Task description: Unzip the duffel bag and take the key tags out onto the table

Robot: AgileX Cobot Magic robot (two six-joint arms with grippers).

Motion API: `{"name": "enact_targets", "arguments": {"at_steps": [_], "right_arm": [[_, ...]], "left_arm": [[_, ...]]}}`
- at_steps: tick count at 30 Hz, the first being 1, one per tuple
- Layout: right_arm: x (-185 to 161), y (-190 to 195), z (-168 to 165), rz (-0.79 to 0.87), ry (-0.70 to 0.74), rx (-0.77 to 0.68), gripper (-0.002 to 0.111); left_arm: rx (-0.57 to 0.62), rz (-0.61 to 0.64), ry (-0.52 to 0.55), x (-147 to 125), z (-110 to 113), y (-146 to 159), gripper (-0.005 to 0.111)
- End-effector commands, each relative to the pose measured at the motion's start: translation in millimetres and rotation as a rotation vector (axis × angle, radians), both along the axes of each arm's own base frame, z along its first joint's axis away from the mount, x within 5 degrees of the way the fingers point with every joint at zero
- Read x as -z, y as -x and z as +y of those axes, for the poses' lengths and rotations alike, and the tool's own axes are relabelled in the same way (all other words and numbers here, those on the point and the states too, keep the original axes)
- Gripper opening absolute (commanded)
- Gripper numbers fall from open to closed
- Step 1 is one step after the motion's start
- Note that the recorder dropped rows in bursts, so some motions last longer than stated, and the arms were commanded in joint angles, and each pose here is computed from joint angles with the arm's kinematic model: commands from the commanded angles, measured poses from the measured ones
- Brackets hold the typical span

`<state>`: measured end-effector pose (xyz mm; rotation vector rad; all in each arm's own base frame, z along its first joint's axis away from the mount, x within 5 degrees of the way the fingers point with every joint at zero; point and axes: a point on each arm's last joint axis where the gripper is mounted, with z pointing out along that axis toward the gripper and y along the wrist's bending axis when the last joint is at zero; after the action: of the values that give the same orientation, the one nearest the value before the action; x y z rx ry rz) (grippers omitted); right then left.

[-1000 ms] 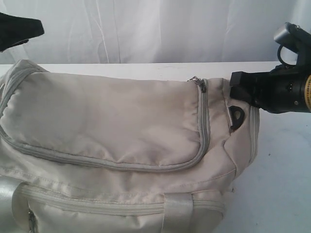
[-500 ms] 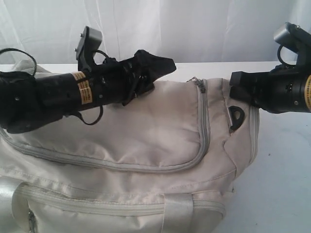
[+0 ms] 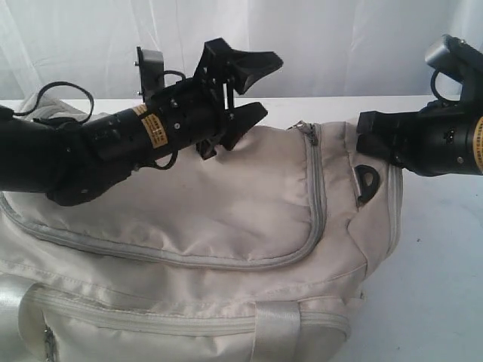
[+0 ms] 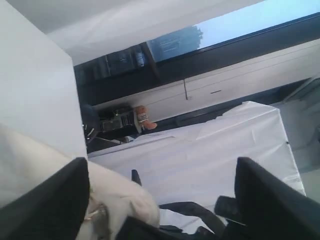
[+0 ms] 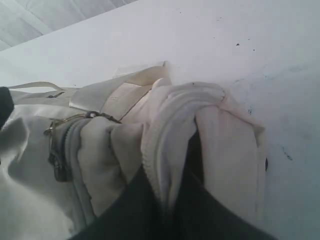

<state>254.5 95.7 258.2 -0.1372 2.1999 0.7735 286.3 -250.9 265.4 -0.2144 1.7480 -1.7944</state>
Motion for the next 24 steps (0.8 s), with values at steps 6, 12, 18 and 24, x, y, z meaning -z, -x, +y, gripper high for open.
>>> {"name": "enact_targets", "arguments": {"at_steps": [6,12,18,24], "right_arm": [[-7.4,-2.0,-6.8,-0.043,0.011,0.048,0.0],[-7.4,-2.2,-7.0,-0.044,0.013,0.051,0.0],[-7.4,-2.2,-7.0,-0.044,0.013,0.051,0.0],[-7.4,-2.4,-7.2,-0.044,0.014,0.053,0.0]], "left_arm": [[0.114,-0.008,-0.104,-13.2,-31.2,15.8,0.081],[0.142,0.005,-0.186,-5.9,-32.6,18.5,0.081],[0.085,0.035,-0.308,4.8,-29.1,13.9,0.081],[0.041,0.054,-0.373,10.6,-26.0,10.5,0.081]]}}
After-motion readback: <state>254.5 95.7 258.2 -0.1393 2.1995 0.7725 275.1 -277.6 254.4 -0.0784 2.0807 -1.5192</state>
